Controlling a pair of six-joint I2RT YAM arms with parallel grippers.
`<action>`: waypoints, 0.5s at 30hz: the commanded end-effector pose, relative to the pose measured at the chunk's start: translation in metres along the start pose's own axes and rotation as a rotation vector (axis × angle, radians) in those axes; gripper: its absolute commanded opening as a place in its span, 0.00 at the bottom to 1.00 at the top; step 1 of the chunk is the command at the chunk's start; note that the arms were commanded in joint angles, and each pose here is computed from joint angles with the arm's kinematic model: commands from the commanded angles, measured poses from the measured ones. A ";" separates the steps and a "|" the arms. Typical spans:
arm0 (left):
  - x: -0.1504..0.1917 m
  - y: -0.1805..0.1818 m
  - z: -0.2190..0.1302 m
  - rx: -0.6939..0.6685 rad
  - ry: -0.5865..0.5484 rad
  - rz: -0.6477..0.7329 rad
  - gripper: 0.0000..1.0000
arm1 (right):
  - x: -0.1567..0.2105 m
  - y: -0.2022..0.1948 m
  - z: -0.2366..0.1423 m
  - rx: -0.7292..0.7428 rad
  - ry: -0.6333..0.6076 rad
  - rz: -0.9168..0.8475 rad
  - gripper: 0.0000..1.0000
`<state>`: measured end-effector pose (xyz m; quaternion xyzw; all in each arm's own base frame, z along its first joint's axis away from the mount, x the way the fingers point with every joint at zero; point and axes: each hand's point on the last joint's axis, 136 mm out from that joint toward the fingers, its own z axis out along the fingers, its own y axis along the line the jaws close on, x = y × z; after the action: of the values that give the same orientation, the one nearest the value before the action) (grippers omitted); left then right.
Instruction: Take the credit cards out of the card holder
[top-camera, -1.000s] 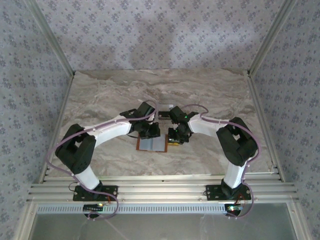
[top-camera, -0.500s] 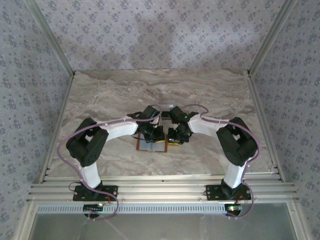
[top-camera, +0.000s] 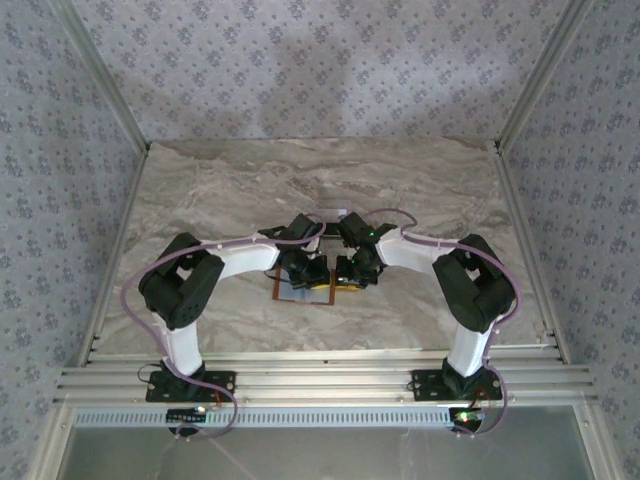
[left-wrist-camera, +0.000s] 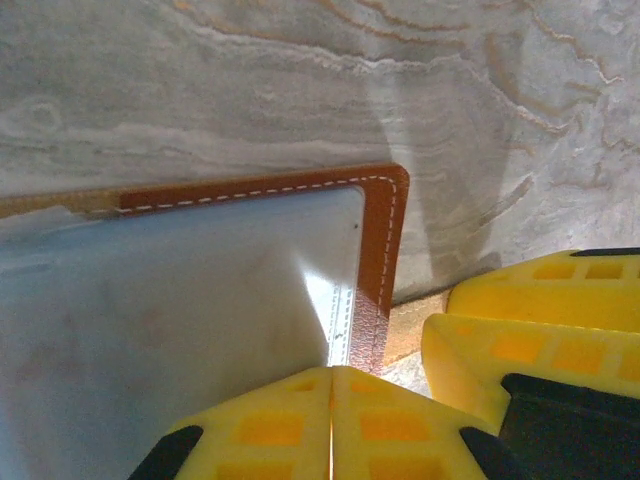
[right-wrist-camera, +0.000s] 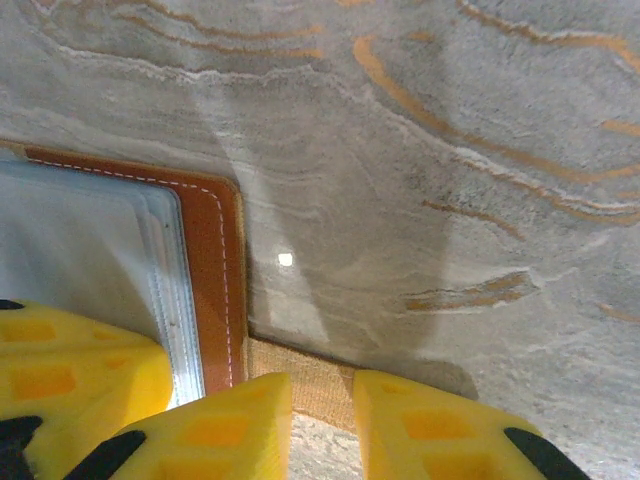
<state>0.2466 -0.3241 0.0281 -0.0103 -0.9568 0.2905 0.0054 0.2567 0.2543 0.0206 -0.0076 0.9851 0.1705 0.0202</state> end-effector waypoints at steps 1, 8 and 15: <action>0.014 0.017 0.003 -0.066 0.046 -0.007 0.08 | 0.006 -0.010 0.008 0.034 0.027 0.005 0.25; 0.014 0.028 -0.009 -0.156 0.034 0.032 0.08 | 0.006 -0.011 0.009 0.035 0.028 0.006 0.26; 0.012 0.036 -0.022 -0.224 0.010 0.057 0.09 | 0.006 -0.012 0.009 0.038 0.028 0.009 0.26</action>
<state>0.2429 -0.3044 0.0282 -0.0335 -0.9707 0.2378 -0.0015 0.2568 0.2542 0.0206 -0.0074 0.9851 0.1705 0.0202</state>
